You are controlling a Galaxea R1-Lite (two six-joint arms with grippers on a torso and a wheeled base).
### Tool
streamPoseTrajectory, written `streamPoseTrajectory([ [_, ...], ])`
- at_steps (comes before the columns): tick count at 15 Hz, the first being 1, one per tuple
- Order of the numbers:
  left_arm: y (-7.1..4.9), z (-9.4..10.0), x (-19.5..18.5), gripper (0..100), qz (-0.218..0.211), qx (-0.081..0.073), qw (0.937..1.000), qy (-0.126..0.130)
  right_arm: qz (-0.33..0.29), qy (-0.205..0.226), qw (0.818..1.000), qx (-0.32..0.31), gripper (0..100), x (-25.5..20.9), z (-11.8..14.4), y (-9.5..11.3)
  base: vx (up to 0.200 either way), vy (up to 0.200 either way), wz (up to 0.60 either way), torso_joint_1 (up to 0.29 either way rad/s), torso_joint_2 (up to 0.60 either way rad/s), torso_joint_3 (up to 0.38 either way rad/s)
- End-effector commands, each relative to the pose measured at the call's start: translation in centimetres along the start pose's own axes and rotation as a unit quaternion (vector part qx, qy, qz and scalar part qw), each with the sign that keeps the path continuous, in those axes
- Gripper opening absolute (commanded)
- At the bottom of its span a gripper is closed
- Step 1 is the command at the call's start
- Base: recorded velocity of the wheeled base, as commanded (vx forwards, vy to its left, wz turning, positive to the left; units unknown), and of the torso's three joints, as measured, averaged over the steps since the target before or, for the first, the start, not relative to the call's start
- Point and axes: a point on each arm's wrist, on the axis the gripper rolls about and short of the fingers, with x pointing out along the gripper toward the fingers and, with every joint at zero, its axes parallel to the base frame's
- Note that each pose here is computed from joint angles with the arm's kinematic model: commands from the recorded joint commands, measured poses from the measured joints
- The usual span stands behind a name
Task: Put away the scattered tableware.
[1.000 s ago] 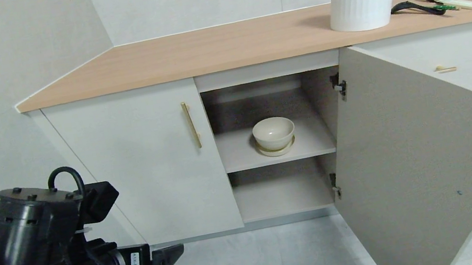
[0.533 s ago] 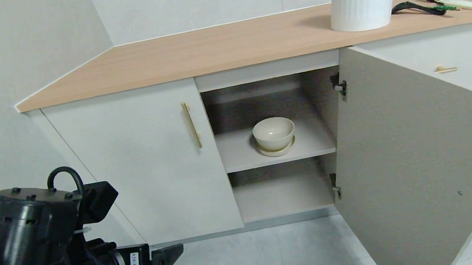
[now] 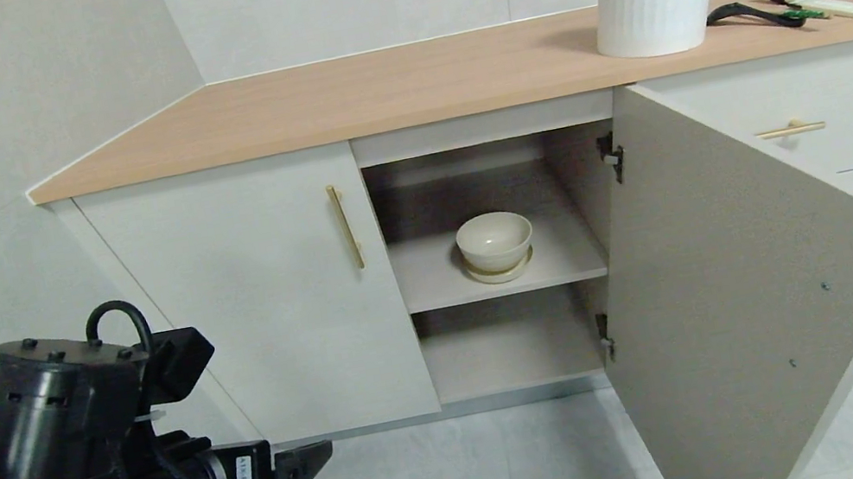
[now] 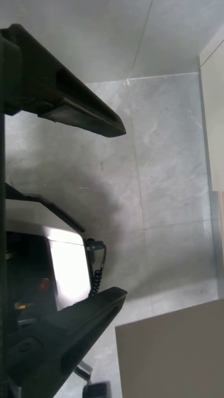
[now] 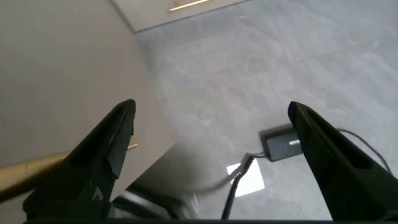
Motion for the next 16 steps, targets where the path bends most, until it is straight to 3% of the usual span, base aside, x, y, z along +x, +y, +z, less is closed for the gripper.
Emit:
streamPoseTrajectory([
  [1, 0.0, 0.0, 0.0, 100, 0.000, 0.000, 1.0000, 0.000, 0.036, 0.007, 0.999, -0.010, 100, -0.2, -0.7, 1.8, 0.000, 0.000, 0.00, 0.000, 0.00, 0.000],
  [3, 0.0, 0.0, -0.1, 100, 0.000, 0.000, 1.0000, -0.001, 0.069, 0.012, 0.997, -0.006, 100, -0.2, -1.4, 3.7, 0.000, 0.000, 0.00, 0.000, 0.00, 0.000],
  [10, 0.0, 0.3, -0.4, 100, -0.002, -0.005, 0.9999, -0.010, 0.132, 0.005, 0.991, 0.002, 100, 1.0, -3.1, 7.0, 0.000, 0.000, 0.00, 0.000, 0.00, 0.000],
  [16, 0.2, 0.3, -1.0, 100, -0.006, -0.006, 0.9998, -0.020, 0.151, -0.011, 0.988, 0.043, 100, 3.0, -3.3, 8.5, 0.000, 0.000, 0.00, 0.000, 0.00, 0.000],
])
